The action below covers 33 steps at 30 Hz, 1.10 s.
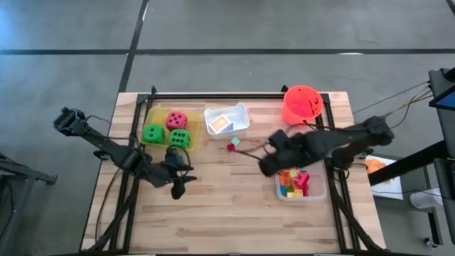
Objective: Pick & Place Toys
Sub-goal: Put the red game piece into the transparent bin
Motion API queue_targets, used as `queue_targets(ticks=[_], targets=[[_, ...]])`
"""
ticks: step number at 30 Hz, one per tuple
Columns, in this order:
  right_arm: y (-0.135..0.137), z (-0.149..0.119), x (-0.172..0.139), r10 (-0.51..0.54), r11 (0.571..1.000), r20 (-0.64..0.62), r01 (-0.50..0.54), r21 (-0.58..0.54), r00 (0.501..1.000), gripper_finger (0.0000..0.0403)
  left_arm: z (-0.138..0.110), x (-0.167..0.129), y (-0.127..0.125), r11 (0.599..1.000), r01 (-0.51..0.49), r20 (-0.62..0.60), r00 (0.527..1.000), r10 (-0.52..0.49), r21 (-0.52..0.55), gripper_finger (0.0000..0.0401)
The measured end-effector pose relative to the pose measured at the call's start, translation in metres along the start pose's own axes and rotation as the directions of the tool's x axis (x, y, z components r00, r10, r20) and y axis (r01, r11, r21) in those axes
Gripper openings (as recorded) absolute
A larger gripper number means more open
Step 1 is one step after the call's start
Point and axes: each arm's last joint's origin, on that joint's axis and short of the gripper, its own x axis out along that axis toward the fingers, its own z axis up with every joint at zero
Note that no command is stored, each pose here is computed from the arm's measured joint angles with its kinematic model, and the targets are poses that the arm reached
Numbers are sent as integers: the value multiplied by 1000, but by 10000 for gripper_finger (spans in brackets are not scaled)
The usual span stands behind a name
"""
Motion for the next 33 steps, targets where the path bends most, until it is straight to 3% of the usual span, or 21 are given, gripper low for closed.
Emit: queue_targets(ticks=[5, 13, 26, 33], targets=[[17, 45, 34, -112, 994, 76, 112, -5, 991, 350, -6, -2, 1, 1000, -7, -50, 999, 8, 20, 163], [34, 92, 112, -174, 984, -15, 174, 34, 985, 350, -20, -11, -8, 994, 51, -122, 992, -39, 92, 106], [73, 114, 187, -195, 979, -77, 199, 48, 978, 350, -26, -16, -14, 989, 89, -133, 988, -74, 115, 102], [81, 104, 225, -210, 976, -187, 217, 17, 960, 350, -33, -18, -16, 985, 109, -146, 985, -89, 132, 102]])
